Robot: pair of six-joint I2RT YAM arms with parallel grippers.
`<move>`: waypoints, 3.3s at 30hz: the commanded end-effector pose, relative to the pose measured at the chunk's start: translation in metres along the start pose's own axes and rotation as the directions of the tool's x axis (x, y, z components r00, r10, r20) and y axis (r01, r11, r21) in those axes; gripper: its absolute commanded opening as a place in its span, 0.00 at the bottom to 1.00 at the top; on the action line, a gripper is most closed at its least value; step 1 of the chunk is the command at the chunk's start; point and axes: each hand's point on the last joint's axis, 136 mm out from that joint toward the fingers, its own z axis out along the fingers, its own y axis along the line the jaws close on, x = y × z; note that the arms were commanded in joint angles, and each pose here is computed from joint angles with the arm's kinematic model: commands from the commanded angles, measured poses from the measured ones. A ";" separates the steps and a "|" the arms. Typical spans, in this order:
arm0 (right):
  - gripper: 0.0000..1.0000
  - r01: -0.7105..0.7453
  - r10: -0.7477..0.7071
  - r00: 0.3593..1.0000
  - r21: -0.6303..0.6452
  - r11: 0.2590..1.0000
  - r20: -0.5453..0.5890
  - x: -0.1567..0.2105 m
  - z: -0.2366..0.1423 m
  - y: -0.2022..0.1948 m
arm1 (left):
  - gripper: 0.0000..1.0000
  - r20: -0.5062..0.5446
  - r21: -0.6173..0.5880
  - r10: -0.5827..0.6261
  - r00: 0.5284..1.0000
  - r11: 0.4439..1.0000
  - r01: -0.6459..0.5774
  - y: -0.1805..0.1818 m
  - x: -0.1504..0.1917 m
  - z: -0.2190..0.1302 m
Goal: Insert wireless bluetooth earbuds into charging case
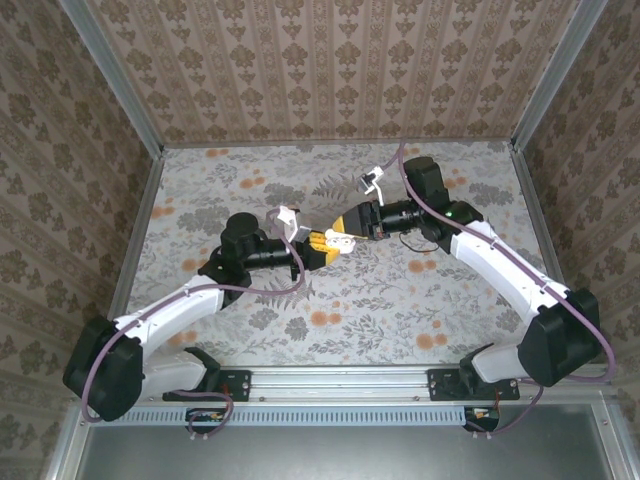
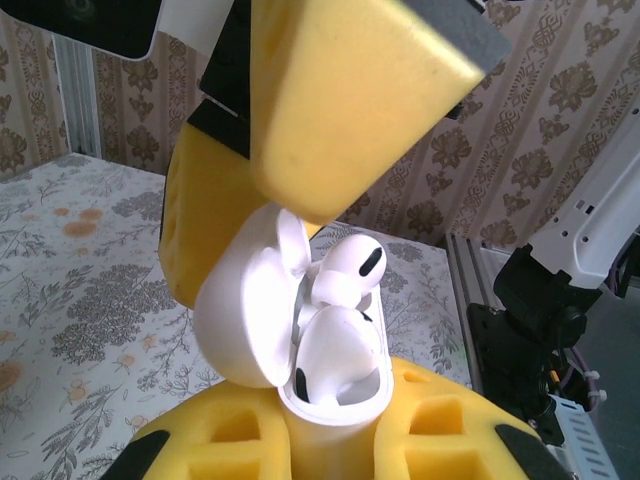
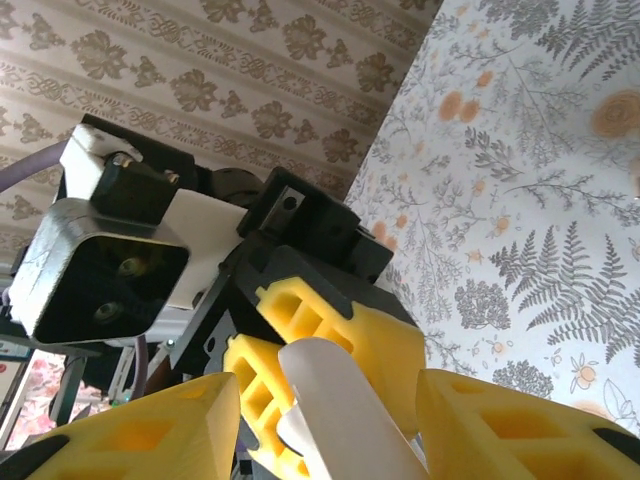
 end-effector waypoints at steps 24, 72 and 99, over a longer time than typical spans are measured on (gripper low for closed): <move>0.37 0.260 -0.258 0.964 0.033 0.965 -0.061 0.031 -0.017 0.039 | 0.00 0.040 0.004 -0.062 0.997 0.998 0.061 0.005 -0.017 0.000; 0.54 -0.100 0.027 0.992 0.626 0.774 0.126 0.028 -0.045 -0.121 | 0.00 -0.155 -0.479 -0.578 0.801 0.753 0.451 0.128 0.097 -0.017; 0.56 -0.198 0.090 0.979 0.762 0.617 0.182 0.027 -0.048 -0.169 | 0.43 -0.354 -0.735 -0.710 0.608 0.614 0.289 0.234 0.147 -0.002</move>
